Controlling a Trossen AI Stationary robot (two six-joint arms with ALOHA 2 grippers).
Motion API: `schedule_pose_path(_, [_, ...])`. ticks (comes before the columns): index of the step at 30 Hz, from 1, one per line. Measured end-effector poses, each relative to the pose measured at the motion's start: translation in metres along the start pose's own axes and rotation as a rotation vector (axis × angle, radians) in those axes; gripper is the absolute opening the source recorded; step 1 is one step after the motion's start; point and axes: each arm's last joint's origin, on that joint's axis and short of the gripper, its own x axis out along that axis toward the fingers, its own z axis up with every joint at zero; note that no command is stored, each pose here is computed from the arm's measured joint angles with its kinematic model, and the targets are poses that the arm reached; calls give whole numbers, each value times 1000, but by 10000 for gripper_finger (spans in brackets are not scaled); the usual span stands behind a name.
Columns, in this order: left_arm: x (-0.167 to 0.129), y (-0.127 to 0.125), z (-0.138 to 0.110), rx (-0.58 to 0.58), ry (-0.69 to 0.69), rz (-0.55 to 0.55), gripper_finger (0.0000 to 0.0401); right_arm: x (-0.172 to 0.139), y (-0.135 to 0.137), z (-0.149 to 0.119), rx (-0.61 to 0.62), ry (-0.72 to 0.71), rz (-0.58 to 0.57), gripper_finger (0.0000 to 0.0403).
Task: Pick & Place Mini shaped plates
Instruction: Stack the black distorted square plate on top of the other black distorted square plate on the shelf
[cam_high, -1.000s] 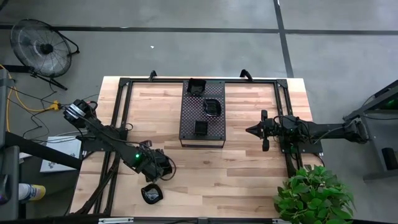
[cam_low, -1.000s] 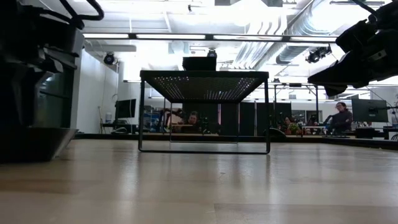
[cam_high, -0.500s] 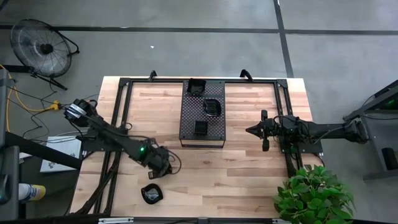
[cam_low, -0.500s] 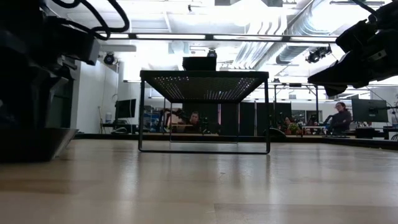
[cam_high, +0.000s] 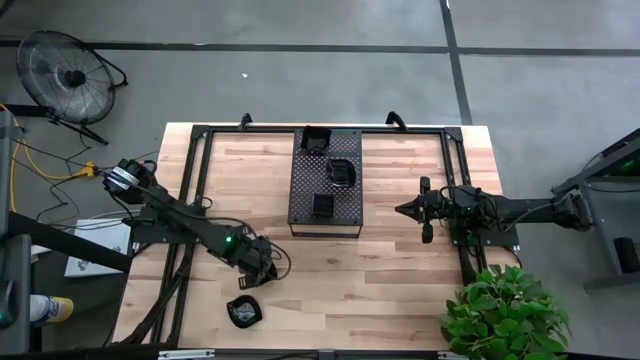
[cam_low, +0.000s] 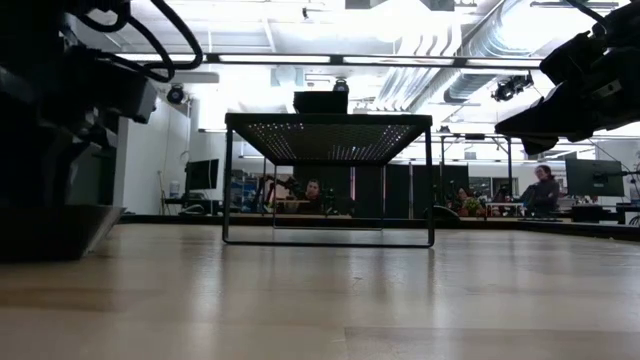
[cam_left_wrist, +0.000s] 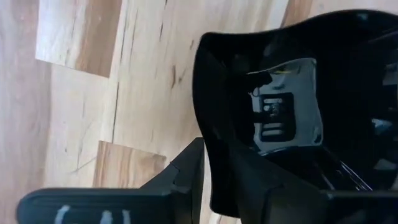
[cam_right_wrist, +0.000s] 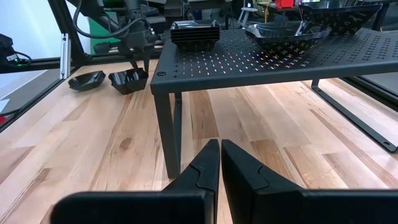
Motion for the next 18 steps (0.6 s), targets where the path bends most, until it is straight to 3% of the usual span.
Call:
schedule_pose_path(12, [0, 1, 0, 3, -20, 20, 6, 0, 0, 0, 0, 0, 0, 12])
schedule_pose_path(18, [-5, 2, 0, 8, -44, 16, 2, 0, 0, 0, 0, 0, 0, 12])
